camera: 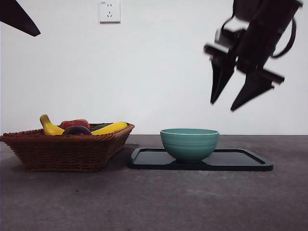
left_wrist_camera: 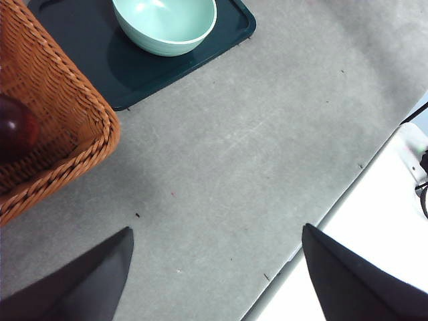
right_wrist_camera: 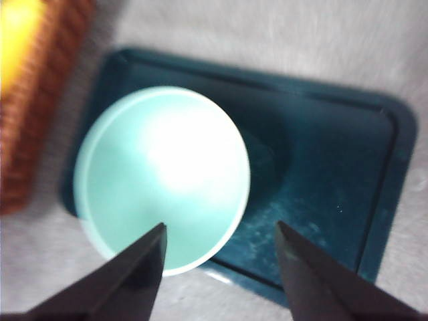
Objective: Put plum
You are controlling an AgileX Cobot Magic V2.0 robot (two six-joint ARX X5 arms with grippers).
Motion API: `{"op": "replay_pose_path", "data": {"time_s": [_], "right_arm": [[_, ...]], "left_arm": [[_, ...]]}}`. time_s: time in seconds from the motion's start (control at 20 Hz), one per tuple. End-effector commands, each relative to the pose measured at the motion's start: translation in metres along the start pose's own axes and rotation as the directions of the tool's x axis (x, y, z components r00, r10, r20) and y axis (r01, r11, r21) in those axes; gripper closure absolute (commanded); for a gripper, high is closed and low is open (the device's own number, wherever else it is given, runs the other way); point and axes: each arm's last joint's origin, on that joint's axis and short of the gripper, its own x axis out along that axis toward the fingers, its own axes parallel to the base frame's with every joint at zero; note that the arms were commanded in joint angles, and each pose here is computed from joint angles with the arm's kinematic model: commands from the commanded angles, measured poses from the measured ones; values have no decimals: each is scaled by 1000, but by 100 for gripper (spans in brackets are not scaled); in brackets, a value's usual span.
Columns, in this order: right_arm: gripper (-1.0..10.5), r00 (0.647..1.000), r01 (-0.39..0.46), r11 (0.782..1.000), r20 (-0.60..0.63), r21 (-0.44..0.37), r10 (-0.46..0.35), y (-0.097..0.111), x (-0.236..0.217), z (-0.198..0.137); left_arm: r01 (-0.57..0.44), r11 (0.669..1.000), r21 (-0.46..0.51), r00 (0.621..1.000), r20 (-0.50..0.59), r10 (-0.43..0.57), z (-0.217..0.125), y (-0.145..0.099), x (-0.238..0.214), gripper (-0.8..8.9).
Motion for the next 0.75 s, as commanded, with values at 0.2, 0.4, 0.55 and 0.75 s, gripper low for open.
{"op": "replay_pose_path", "data": {"time_s": [0.2, 0.4, 0.55, 0.75], "right_arm": [[689, 999, 4, 1000, -48, -18, -5, -6, 46, 3], [699, 997, 37, 999, -62, -35, -39, -4, 66, 1], [814, 996, 67, 997, -53, -47, -70, -2, 70, 0], [939, 998, 64, 997, -23, -53, -65, -2, 71, 3]], "left_arm": [[7, 999, 32, 1000, 16, -7, 5, -2, -2, 409], [7, 1000, 31, 1000, 15, -7, 4, -2, -2, 409], [7, 1000, 31, 1000, 15, -7, 4, -2, -2, 409], [6, 1000, 30, 1000, 13, -7, 4, -2, -2, 409]]}}
